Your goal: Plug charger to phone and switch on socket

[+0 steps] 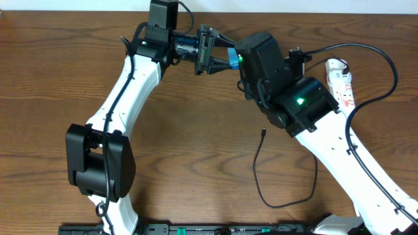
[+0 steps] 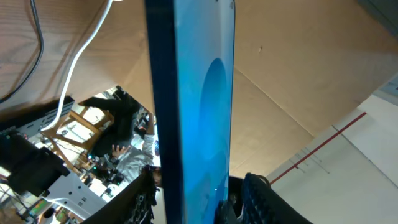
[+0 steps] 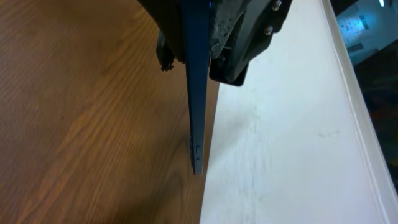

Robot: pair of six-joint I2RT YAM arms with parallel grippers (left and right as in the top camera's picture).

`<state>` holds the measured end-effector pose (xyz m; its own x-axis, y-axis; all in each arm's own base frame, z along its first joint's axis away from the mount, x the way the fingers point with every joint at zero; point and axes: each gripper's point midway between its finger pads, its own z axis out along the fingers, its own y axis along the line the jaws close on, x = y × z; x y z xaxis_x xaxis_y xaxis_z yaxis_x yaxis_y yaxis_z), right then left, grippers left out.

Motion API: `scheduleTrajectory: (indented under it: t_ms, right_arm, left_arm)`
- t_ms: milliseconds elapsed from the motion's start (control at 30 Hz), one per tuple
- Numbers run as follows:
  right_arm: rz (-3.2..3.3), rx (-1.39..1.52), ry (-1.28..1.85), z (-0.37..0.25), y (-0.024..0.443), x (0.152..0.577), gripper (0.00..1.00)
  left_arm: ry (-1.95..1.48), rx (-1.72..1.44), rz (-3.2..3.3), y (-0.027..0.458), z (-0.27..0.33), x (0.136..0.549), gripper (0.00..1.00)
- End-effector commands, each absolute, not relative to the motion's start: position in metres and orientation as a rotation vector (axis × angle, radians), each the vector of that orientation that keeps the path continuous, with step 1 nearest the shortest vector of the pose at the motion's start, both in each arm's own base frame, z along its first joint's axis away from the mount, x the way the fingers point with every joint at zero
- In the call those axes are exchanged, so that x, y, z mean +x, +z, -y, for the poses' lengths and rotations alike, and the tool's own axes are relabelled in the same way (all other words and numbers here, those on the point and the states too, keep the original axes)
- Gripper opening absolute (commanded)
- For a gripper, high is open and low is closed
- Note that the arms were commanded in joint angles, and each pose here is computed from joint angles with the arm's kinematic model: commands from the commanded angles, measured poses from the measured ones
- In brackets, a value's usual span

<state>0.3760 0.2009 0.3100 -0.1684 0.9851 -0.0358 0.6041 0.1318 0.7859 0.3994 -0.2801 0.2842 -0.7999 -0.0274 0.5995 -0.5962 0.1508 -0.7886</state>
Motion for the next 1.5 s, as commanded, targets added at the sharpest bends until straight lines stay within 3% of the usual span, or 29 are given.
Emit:
scheduleTrajectory:
  t_ms: [0, 167, 900, 1267, 1367, 1467]
  right_arm:
    - [-1.769, 1.55, 0.889, -0.191, 0.325, 0.381, 0.01]
    - [-1.793, 1.551, 0.91, -0.195, 0.324, 0.38, 0.01]
    - [-1.826, 1.546, 0.964, -0.205, 0.325, 0.379, 0.01]
    - [-1.829, 1.546, 0.966, -0.205, 0.325, 0.379, 0.02]
    - [-1.828, 1.546, 0.966, -0.205, 0.325, 0.379, 0.1]
    - [-1.824, 1.544, 0.971, -0.205, 0.326, 0.379, 0.34]
  left_arm:
    - [1.716, 0.545, 1.986, 0.297, 0.278, 0.392, 0.44]
    - [1.716, 0.545, 1.986, 0.297, 0.278, 0.392, 0.44]
    - [1.716, 0.545, 1.986, 0.297, 0.278, 0.392, 0.25]
    - [1.71, 0.555, 1.98, 0.297, 0.278, 0.392, 0.08]
    - [1.71, 0.555, 1.98, 0.297, 0.278, 0.392, 0.07]
    - [1.71, 0.555, 1.98, 0.297, 0.278, 0.392, 0.08]
